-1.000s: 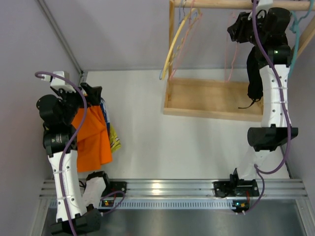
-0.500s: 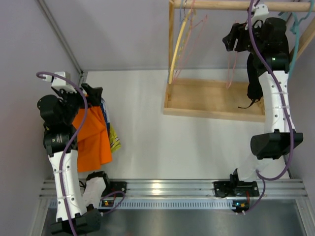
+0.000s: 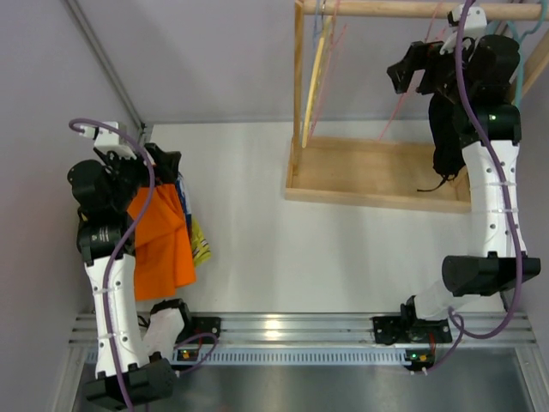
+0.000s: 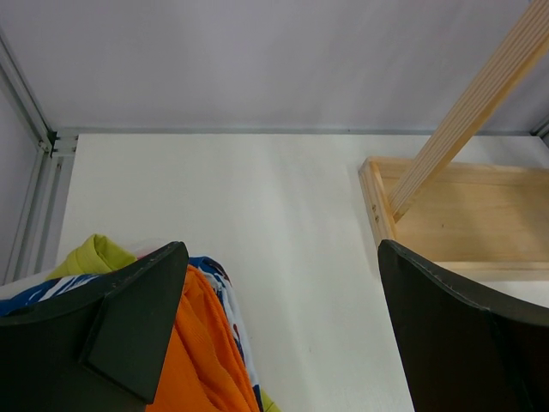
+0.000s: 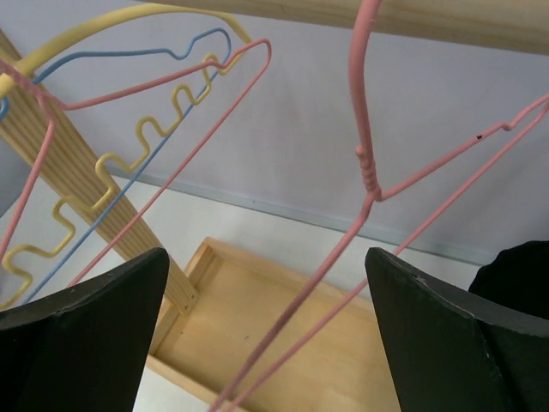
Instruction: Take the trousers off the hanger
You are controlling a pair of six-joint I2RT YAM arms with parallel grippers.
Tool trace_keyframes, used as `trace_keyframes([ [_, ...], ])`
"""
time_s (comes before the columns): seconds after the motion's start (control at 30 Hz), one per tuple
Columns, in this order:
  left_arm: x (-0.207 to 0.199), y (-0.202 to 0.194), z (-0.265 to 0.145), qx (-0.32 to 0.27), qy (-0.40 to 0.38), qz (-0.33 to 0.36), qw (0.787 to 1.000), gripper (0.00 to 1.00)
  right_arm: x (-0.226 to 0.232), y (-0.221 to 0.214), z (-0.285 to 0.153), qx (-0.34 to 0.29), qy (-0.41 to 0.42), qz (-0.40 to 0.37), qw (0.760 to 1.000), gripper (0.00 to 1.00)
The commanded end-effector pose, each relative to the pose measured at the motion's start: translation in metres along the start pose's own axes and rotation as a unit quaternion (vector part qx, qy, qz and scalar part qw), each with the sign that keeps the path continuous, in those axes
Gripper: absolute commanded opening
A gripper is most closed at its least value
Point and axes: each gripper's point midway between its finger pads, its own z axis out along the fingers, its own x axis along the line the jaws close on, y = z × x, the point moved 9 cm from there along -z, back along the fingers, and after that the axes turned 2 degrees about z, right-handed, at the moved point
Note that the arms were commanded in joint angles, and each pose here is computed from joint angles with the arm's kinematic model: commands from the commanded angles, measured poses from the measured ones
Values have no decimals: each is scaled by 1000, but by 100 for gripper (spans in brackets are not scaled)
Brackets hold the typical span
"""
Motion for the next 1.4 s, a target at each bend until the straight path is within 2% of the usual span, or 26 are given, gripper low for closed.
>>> trace_keyframes([
  [0.0, -1, 19, 6, -29, -15, 29, 999, 99, 14, 14, -24, -21, 11, 3, 1000, 100],
  [0.2, 4, 24, 31, -4, 6, 22, 1000, 99, 20, 9, -44, -16, 7, 14, 1000, 99],
  [0.27, -6, 28, 42, -2, 1, 44, 999, 99, 26, 11, -56, -24, 9, 14, 1000, 99],
  [0.3, -4, 25, 53, 9, 27, 63, 998, 98, 25, 6, -58, -17, 8, 16, 1000, 100],
  [0.43, -64, 18, 86, 30, -35, 120, 992, 99, 35, 3, -85, -26, 11, 16, 999, 99],
  [0.57, -95, 0, 112, 65, -76, 125, 987, 99, 44, -10, -106, -20, 23, 20, 999, 99],
  [0.7, -119, -20, 133, 114, -87, 177, 974, 99, 48, -45, -121, 19, 35, 29, 999, 99],
  [0.83, -152, -40, 137, 139, -128, 200, 961, 99, 54, -73, -140, 41, 44, 22, 998, 99],
  [0.93, -160, -50, 138, 156, -144, 183, 960, 99, 56, -97, -149, 65, 55, 26, 996, 99],
  [1.2, -151, -68, 122, 179, -108, 159, 965, 98, 61, -172, -161, 145, 95, 56, 983, 99],
  [1.37, -146, -70, 107, 185, -124, 162, 961, 99, 62, -180, -163, 149, 103, 55, 982, 99],
])
